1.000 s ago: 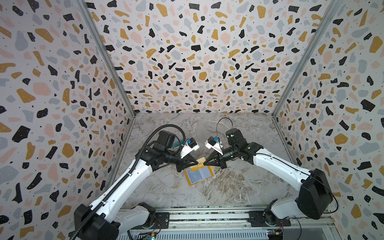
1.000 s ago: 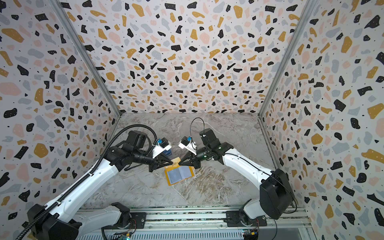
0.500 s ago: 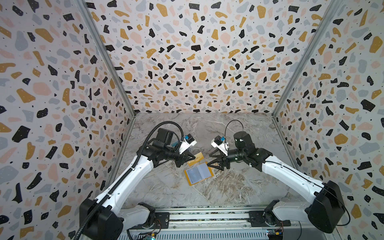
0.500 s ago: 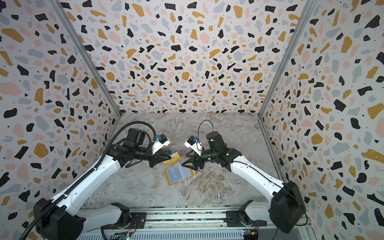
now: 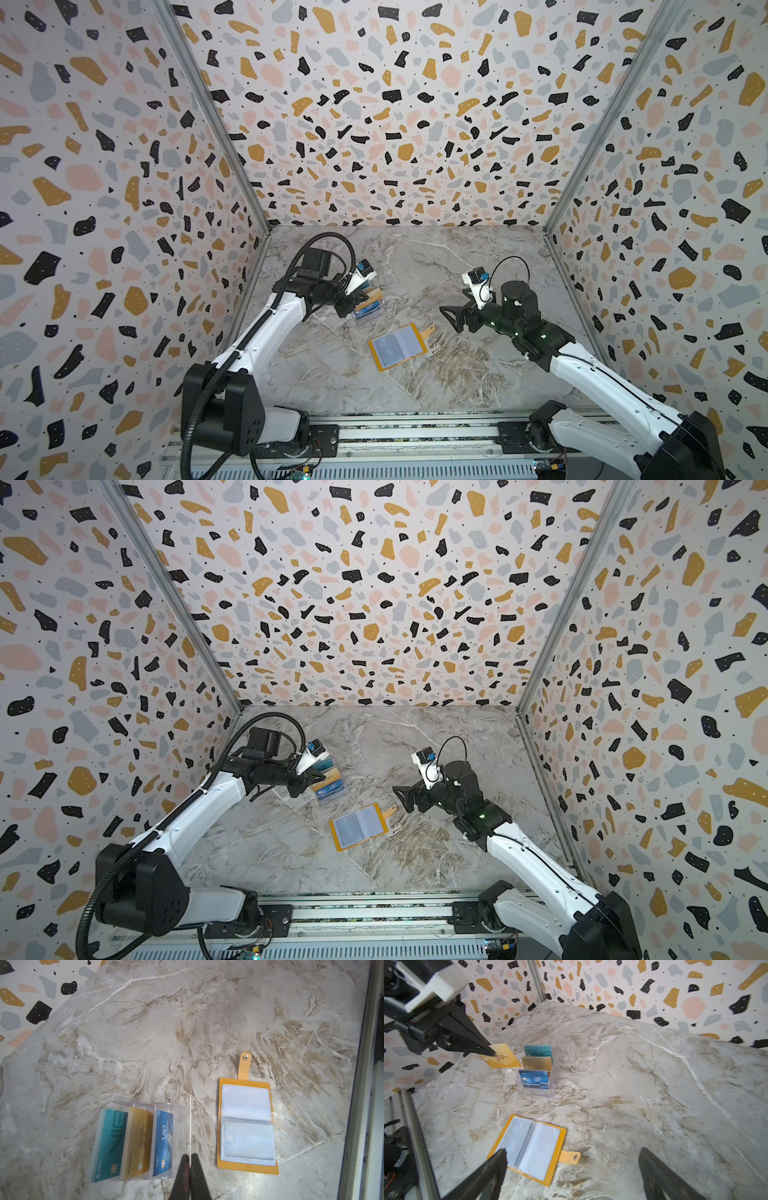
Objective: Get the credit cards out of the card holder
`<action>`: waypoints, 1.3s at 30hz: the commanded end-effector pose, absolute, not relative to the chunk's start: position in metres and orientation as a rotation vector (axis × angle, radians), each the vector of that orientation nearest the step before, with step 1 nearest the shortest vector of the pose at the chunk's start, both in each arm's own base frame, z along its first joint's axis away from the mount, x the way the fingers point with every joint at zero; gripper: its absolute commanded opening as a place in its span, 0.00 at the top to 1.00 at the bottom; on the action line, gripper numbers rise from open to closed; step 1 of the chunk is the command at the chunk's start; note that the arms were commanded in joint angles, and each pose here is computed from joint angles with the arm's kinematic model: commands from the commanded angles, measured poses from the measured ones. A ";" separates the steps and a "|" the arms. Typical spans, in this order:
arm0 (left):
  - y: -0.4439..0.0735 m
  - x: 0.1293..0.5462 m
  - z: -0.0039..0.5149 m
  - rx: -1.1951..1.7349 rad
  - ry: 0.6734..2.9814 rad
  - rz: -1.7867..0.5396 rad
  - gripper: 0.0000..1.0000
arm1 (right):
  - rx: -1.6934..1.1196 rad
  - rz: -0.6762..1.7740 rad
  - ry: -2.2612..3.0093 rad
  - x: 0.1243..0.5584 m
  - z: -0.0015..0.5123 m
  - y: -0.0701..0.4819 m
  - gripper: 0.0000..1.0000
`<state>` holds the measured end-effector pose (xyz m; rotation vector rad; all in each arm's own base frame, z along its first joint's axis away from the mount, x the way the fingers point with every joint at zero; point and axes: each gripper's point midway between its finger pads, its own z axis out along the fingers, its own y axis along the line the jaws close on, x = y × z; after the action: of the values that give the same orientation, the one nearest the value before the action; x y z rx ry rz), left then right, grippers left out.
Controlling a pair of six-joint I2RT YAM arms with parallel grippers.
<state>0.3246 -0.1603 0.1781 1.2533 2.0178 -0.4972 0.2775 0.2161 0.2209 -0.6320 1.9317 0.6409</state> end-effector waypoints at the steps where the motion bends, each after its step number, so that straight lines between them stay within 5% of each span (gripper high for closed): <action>1: -0.151 0.348 0.188 1.313 1.930 -0.370 1.00 | -0.564 0.576 1.894 0.287 0.236 0.204 0.01; 17: -0.136 0.396 0.155 1.278 1.961 -0.371 1.00 | -0.531 0.566 1.878 0.284 0.242 0.195 0.01; 39: -0.137 0.392 0.114 1.291 2.068 -0.472 1.00 | -0.514 0.559 1.886 0.285 0.238 0.192 0.01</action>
<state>0.3897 -0.1375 0.1122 1.2878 2.0752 -0.4649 0.2837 0.1955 0.2330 -0.5420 1.9019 0.5640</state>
